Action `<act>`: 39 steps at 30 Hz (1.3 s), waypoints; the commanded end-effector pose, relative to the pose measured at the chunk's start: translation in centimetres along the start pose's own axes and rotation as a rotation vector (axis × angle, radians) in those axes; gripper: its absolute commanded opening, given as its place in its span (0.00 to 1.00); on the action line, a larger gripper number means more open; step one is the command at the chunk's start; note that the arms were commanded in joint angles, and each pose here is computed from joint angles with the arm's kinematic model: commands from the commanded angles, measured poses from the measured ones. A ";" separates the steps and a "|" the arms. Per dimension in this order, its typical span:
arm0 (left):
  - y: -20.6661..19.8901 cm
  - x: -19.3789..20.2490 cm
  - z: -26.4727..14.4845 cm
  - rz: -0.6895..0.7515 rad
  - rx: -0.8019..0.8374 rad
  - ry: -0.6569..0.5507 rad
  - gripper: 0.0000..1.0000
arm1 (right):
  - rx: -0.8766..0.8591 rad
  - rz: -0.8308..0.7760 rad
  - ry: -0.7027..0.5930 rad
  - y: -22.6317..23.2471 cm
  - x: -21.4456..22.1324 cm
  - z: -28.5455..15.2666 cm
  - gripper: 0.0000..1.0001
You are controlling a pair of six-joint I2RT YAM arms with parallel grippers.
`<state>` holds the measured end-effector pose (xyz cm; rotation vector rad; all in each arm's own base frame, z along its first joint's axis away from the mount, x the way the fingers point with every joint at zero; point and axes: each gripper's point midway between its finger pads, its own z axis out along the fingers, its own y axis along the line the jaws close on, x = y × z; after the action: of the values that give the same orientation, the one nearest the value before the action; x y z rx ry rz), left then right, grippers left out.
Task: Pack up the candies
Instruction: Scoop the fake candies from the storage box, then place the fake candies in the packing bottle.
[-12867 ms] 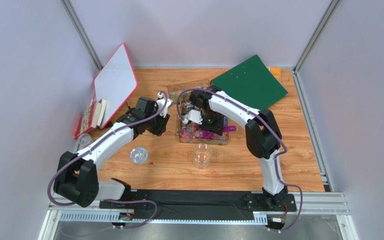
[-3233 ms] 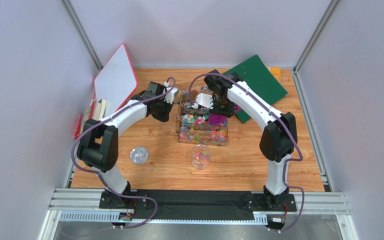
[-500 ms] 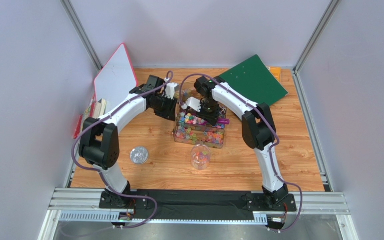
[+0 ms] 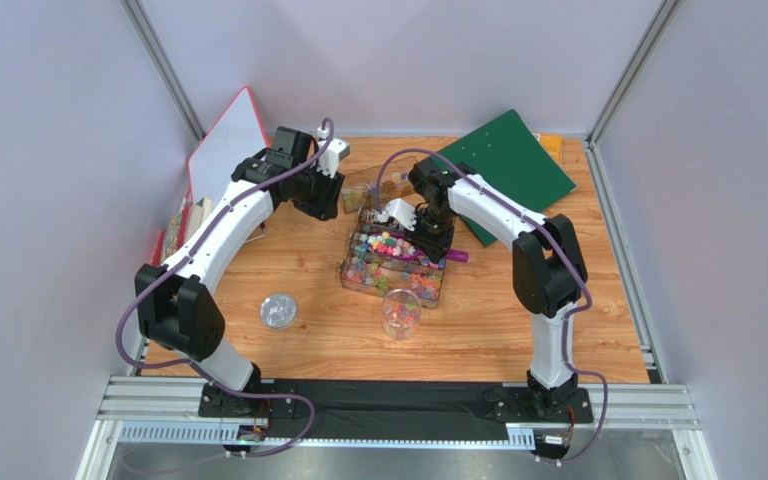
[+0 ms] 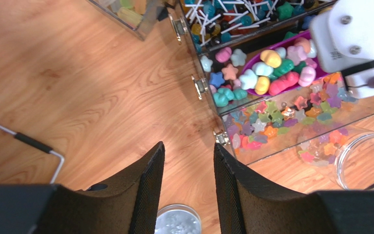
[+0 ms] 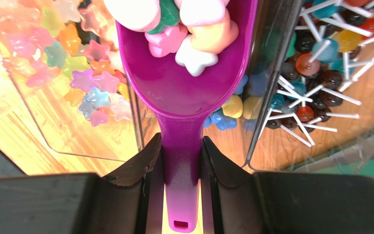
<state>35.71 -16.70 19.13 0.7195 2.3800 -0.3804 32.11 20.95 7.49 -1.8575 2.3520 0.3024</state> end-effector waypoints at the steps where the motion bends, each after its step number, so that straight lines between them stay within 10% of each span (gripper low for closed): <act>1: 1.1 -1.7 -2.0 0.095 -0.050 -0.027 0.49 | 0.059 0.001 -0.191 0.2 -2.7 -2.8 0.00; 9: 3.9 -4.5 -5.4 0.159 -0.226 -0.085 0.55 | 0.167 0.009 -0.245 -0.7 -2.0 -6.7 0.00; 12: 5.0 -3.8 -6.3 0.128 -0.312 -0.085 0.83 | 0.172 -0.027 -0.205 0.4 -0.7 -8.2 0.00; 21: 1.9 1.6 -4.9 0.083 -0.162 -0.014 0.91 | 0.141 -0.195 -0.068 5.5 4.3 -10.3 0.00; 28: 1.9 3.1 -4.5 0.069 -0.167 0.007 0.08 | 0.109 -0.336 0.043 10.1 7.7 -9.9 0.00; 39: 1.1 3.5 -5.9 0.059 -0.163 -0.054 0.07 | 0.159 -0.376 0.240 11.4 8.3 -11.0 0.00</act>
<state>31.42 -11.99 18.93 0.7430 2.3828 -0.1635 19.19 14.35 15.35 -2.2749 1.9787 0.0202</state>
